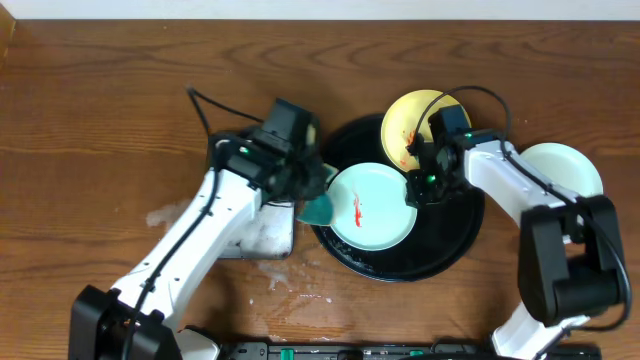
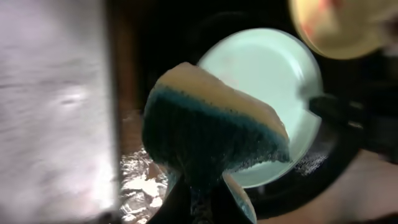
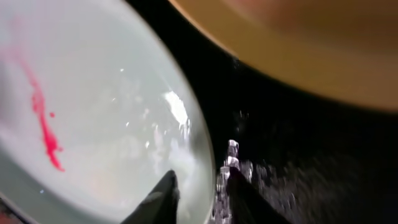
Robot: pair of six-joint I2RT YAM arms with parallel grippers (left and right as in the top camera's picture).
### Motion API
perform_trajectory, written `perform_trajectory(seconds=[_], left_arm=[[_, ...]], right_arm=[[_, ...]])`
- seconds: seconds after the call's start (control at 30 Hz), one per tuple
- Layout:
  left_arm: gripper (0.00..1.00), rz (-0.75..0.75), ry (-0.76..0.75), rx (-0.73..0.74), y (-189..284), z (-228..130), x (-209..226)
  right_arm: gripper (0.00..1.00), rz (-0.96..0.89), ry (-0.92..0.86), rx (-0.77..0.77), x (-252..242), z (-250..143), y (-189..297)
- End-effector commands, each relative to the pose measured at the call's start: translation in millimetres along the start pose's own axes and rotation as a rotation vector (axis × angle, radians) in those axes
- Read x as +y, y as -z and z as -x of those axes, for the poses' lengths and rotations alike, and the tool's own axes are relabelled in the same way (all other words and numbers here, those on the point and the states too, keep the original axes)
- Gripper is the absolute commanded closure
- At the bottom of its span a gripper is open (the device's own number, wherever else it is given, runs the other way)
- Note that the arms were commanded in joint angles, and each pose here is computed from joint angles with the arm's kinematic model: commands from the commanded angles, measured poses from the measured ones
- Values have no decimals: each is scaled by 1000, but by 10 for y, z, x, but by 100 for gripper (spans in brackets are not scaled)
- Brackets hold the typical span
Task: Clean dirty plates on tray and stack at the side
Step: 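Scrub the second pale green plate with the sponge in the left gripper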
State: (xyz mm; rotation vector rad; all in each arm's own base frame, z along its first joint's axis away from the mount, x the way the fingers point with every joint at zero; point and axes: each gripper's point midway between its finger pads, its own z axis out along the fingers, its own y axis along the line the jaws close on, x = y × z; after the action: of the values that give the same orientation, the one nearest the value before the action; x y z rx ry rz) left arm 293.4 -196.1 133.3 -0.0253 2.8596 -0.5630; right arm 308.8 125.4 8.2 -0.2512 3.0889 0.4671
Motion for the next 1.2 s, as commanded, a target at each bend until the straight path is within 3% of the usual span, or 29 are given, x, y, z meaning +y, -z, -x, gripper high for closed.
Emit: perform_trajectory(seconds=[0.0, 0.07, 0.57, 0.73, 0.93, 1.03, 1.17], left_arm=[[93, -25, 11, 24, -133, -67, -146], [93, -33, 16, 31, -236, -80, -224], [93, -99, 55, 163, -1579, -415, -716], [93, 163, 95, 144, -1739, -434, -88], [93, 626, 44, 11, -1300, -208, 797], [92, 738, -42, -14, -1149, -132, 954], [93, 752, -73, -18, -1134, -110, 967]], right_arm=[[89, -13, -30, 27, -69, -19, -130], [99, -25, -40, 40, -105, -34, -180], [99, -58, -75, 66, -164, -98, -194], [99, -59, -78, 78, -166, -129, -192], [99, -60, -79, 79, -166, -132, -191], [99, -60, -79, 79, -168, -131, -191], [99, -60, -79, 80, -168, -133, -191]])
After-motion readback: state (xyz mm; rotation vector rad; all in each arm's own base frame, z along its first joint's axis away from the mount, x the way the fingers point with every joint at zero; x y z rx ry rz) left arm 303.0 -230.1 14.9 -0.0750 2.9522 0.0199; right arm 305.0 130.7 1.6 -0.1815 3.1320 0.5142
